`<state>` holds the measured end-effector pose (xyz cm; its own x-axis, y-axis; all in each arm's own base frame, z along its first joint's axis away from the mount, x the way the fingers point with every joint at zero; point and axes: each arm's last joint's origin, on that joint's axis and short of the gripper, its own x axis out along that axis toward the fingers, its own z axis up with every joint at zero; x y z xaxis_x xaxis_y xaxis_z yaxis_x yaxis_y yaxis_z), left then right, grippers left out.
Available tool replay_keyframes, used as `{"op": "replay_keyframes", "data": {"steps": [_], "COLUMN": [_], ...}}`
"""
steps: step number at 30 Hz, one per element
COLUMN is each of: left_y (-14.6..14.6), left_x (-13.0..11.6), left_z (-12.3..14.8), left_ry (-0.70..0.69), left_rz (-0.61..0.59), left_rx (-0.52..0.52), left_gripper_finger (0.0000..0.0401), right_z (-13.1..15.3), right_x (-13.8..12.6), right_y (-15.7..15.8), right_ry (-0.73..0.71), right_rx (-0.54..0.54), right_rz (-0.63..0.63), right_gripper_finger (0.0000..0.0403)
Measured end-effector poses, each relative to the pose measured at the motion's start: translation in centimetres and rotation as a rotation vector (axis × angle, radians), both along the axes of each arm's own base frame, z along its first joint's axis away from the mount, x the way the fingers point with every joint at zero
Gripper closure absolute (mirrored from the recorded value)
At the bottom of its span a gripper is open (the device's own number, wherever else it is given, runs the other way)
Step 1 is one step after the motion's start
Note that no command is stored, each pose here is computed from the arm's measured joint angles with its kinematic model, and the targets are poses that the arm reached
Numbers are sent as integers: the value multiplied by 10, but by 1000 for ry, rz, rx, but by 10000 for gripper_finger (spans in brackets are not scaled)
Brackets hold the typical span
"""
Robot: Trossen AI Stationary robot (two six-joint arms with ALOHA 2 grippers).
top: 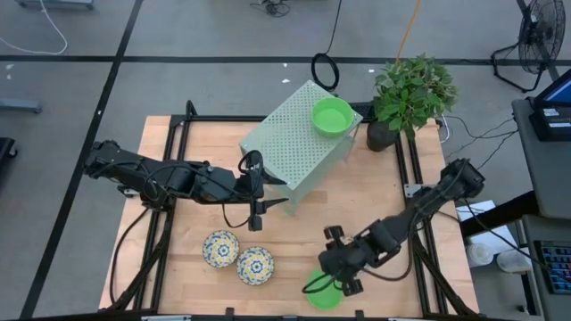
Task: Pick & Place Mini bowls
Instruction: Stack the green bowl on the green bowls on the shelf
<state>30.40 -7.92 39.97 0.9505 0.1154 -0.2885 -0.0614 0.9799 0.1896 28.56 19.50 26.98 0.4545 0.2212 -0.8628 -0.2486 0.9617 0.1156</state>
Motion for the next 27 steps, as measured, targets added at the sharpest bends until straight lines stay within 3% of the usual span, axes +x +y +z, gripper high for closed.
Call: {"op": "replay_keyframes", "data": {"steps": [10, 18, 27], "left_y": [0, 0, 0], "left_x": [0, 0, 0], "left_z": [0, 0, 0], "left_ry": [0, 0, 0], "left_rz": [0, 0, 0], "left_rx": [0, 0, 0], "left_gripper_finger": [210, 206, 205], "right_z": [-35, -69, -73], "right_x": [-1, 9, 20], "right_y": [8, 15, -2], "right_ry": [-23, 95, 94], "right_rx": [33, 39, -6], "right_rz": [5, 84, 93], "right_gripper_finger": [248, 248, 248]}}
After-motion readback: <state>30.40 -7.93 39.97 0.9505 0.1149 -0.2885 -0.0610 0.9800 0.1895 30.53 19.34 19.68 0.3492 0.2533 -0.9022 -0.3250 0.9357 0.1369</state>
